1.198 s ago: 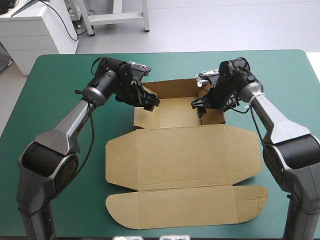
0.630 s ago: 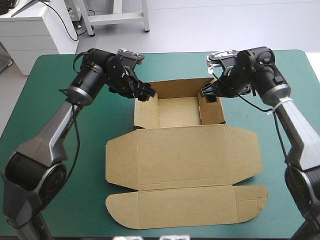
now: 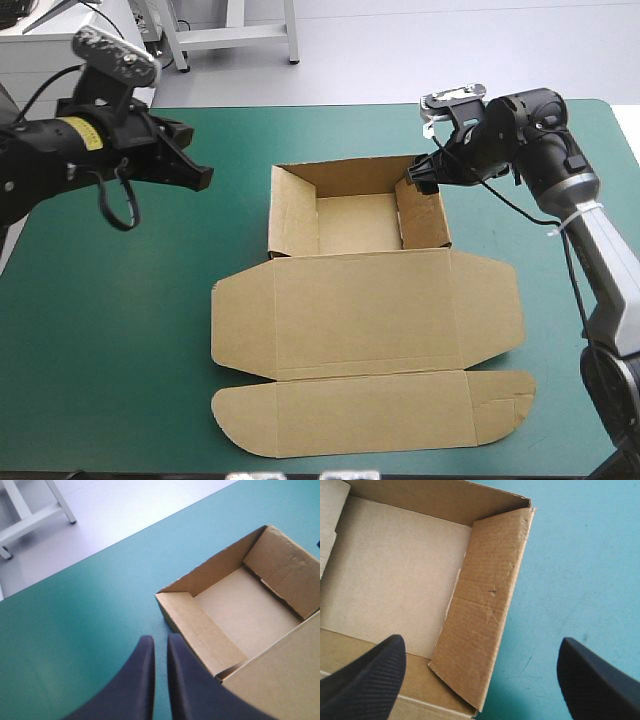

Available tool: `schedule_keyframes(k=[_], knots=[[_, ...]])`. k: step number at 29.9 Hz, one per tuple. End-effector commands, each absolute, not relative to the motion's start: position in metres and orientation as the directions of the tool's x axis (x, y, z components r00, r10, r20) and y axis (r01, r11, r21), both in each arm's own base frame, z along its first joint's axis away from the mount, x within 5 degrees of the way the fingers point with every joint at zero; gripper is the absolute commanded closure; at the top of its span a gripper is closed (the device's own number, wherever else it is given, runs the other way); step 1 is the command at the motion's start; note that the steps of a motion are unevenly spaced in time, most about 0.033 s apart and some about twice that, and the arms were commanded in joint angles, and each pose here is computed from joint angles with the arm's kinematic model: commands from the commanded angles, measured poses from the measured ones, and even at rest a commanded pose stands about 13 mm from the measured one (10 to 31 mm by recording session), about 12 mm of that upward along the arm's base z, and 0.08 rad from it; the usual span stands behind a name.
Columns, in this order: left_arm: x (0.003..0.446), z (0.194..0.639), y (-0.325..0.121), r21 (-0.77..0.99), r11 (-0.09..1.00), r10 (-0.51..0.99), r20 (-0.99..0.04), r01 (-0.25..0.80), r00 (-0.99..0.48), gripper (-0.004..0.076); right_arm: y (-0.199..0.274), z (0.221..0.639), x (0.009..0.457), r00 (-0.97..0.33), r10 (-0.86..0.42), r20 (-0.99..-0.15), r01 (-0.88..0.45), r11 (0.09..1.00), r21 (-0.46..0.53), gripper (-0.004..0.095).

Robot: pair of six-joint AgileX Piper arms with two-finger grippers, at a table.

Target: Fold the box

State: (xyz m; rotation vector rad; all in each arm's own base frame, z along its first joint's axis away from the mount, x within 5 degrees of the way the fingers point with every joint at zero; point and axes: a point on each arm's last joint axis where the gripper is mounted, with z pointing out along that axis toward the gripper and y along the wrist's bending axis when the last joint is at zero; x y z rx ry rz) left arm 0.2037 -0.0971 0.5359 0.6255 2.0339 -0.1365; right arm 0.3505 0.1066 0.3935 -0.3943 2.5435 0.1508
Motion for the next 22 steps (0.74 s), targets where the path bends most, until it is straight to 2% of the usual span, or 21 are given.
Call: schedule_keyframes(k=[1,9,17,20,22], knots=[[0.175,0.535,-0.076,0.215,0.873,0.406,-0.818,0.438,-0.408,0.0714,0.106,0.404,0.352,-0.77,-0.247,-0.588,-0.314,0.949,0.011,0.0144],[0.139,0.445,-0.052,0.255,0.85,0.504,-0.646,0.46,-0.573,0.0722,0.115,0.36,0.384,-0.816,-0.26,-0.515,-0.312,0.95,0.014,0.0145],[0.11,0.353,-0.038,0.228,0.844,0.533,-0.46,0.486,-0.71,0.0722,0.122,0.318,0.409,-0.843,-0.274,-0.462,-0.315,0.949,0.011,0.015],[0.106,0.332,-0.036,0.208,0.857,0.513,-0.413,0.471,-0.752,0.0722,0.123,0.309,0.414,-0.846,-0.281,-0.452,-0.319,0.948,0.008,0.0192],[0.105,0.326,-0.035,0.208,0.855,0.517,-0.397,0.475,-0.758,0.0722,0.123,0.306,0.417,-0.846,-0.284,-0.45,-0.319,0.948,0.001,0.0254]])
